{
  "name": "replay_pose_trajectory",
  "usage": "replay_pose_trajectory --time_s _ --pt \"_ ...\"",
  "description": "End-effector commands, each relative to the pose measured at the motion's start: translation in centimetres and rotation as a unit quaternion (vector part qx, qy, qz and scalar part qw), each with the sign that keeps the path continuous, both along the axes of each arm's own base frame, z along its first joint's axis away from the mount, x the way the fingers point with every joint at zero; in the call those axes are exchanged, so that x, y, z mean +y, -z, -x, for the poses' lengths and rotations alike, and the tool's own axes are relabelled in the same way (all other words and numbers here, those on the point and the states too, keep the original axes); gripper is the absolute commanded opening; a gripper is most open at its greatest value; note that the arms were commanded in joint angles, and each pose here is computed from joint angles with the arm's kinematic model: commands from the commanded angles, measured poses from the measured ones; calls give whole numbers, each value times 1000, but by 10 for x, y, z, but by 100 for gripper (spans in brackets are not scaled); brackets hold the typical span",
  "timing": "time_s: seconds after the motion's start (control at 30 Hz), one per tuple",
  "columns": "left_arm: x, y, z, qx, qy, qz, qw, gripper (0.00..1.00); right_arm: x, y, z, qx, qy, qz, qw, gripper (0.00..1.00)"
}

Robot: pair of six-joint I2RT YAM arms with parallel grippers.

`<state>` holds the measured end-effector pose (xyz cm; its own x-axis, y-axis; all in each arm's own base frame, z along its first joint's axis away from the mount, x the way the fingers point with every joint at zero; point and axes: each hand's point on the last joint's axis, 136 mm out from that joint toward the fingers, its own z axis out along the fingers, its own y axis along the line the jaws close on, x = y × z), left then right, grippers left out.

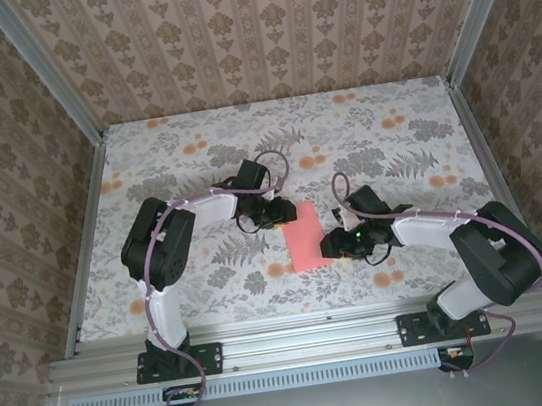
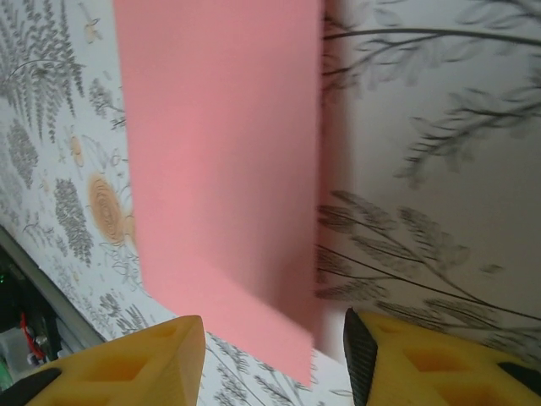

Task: Fold a paper plane with a square sheet of paper (pick it up from the middle)
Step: Third fold the triangle at the center of the table.

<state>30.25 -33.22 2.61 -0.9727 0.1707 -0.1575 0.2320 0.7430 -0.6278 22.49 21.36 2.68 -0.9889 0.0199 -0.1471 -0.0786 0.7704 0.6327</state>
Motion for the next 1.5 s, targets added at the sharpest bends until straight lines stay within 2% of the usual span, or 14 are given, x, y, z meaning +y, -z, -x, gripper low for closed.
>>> replay_pose_trajectory --time_s 0.0,0.43,0.93,1.1,1.47 --pt "20 43 19 37 2 -61 997 35 14 -9 -2 -7 -22 -27 999 49" --pt "23 45 23 38 5 -62 997 35 22 -31 1 -16 -16 -74 997 43" --pt "24 45 25 40 8 -61 997 35 29 -43 -6 -22 -18 -84 996 17" --pt "24 45 25 40 10 -60 997 35 40 -44 -12 -21 -27 -94 995 12" --pt "25 46 26 42 10 -60 997 35 60 -38 -34 -15 -23 -106 994 8"
